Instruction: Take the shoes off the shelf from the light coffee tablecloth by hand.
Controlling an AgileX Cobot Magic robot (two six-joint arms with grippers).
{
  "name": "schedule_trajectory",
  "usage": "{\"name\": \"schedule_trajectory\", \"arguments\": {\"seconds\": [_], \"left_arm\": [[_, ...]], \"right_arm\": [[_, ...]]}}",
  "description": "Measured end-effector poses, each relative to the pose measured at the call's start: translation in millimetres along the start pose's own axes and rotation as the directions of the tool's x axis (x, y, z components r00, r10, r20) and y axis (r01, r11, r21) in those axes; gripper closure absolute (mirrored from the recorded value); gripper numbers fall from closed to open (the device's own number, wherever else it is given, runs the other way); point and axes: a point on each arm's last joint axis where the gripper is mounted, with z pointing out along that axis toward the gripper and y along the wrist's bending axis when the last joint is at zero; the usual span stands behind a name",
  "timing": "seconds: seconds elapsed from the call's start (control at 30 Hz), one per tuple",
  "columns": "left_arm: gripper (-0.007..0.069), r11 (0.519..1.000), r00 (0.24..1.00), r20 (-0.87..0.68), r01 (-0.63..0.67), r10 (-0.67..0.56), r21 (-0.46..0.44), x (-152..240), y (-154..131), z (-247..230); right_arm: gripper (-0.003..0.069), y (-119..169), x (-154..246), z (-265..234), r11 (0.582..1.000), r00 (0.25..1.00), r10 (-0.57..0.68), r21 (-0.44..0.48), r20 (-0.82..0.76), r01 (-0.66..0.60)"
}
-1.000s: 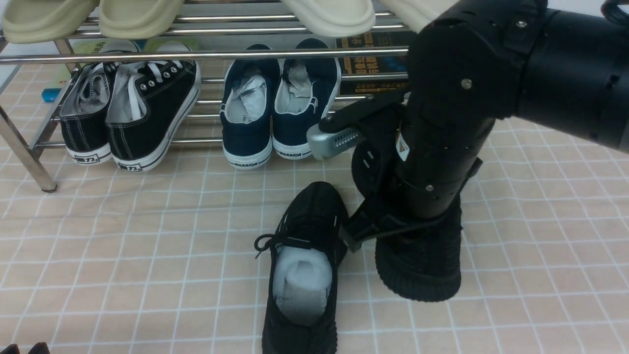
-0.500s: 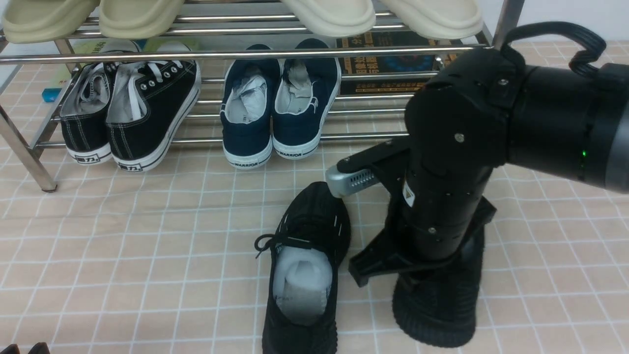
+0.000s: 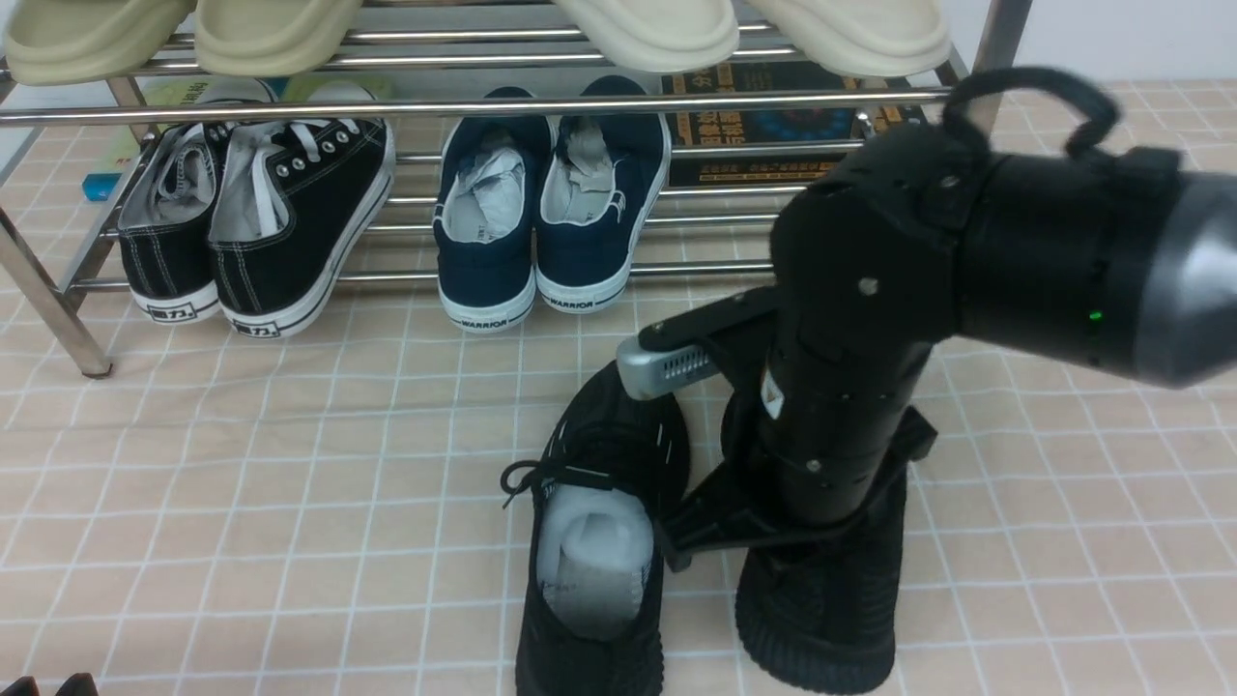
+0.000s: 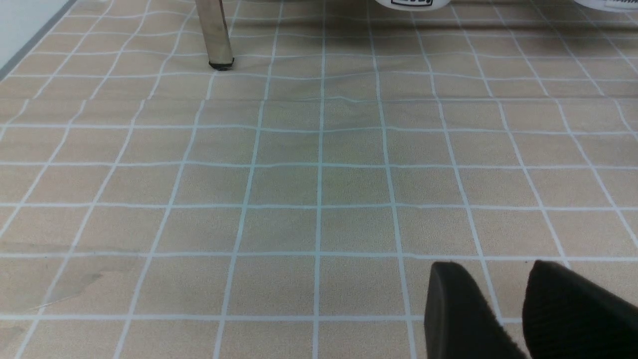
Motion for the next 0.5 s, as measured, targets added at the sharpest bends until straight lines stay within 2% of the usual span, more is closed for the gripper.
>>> {"name": "schedule_trajectory", "arguments": {"seconds": [0.5], "left_arm": [[0.0386,1.0,1.0,0.0,0.0,0.0,0.0,0.0,0.0,0.0]], "right_arm": [[0.0638,4.0,-5.9,8.0,0.999,1.0,0.014,-0.035,0.026,-0.013]]}}
